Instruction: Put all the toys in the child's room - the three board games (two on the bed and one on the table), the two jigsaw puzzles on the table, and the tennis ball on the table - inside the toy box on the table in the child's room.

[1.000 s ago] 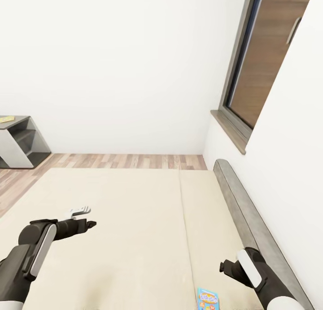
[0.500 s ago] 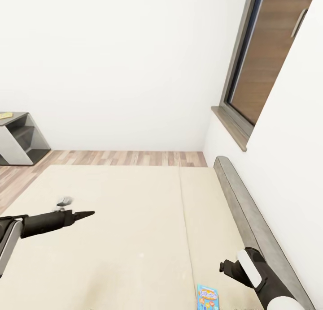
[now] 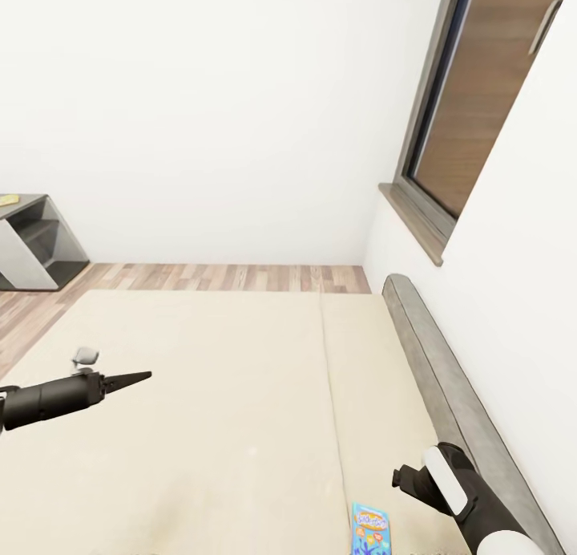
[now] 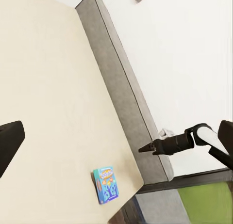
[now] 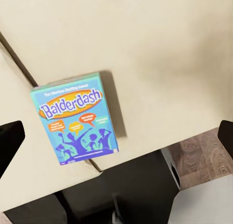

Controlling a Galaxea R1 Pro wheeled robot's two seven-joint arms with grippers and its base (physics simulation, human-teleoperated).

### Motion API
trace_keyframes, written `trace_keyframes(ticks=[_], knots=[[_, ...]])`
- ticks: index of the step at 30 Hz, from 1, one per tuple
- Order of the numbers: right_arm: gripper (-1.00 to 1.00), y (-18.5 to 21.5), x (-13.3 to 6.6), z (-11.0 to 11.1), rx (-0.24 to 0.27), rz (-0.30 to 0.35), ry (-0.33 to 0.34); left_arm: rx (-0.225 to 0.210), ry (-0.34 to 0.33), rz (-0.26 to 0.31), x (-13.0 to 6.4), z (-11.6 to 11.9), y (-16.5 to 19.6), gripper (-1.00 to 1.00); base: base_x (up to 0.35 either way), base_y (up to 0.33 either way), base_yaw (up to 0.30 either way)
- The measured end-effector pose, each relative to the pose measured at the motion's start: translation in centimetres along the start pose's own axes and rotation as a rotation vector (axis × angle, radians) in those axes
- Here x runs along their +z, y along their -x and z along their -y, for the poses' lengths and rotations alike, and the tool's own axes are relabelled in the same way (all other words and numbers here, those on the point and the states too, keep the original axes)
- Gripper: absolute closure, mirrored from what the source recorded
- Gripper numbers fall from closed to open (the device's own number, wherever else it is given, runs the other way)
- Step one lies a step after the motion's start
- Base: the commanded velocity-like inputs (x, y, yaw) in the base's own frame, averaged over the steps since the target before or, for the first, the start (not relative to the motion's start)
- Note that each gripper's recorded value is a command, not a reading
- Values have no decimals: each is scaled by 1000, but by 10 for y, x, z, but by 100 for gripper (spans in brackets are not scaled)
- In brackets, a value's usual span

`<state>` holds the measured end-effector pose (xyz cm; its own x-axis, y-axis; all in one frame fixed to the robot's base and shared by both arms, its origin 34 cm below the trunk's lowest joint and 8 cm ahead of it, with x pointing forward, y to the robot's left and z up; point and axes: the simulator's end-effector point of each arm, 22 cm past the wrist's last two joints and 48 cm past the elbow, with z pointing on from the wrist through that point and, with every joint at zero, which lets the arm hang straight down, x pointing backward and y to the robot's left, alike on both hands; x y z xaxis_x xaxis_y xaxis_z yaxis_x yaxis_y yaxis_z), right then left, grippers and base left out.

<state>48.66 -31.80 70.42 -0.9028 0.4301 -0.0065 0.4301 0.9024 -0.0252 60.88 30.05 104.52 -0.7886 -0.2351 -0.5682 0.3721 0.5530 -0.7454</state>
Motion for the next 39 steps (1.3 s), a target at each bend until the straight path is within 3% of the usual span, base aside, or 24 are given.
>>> trace_keyframes(ticks=[8,29,39], knots=[[-100,-4,5,2,0,-12,-6,-8,-70,-7,1,11,-4,-100,0,0,0],[-100,-11,18,5,3,-34,-18,-37,-75,-24,8,1,-12,-100,0,0,0],[-100,-7,24,-11,14,-6,56,-50,-72,-32,11,-6,-17,-100,0,0,0]])
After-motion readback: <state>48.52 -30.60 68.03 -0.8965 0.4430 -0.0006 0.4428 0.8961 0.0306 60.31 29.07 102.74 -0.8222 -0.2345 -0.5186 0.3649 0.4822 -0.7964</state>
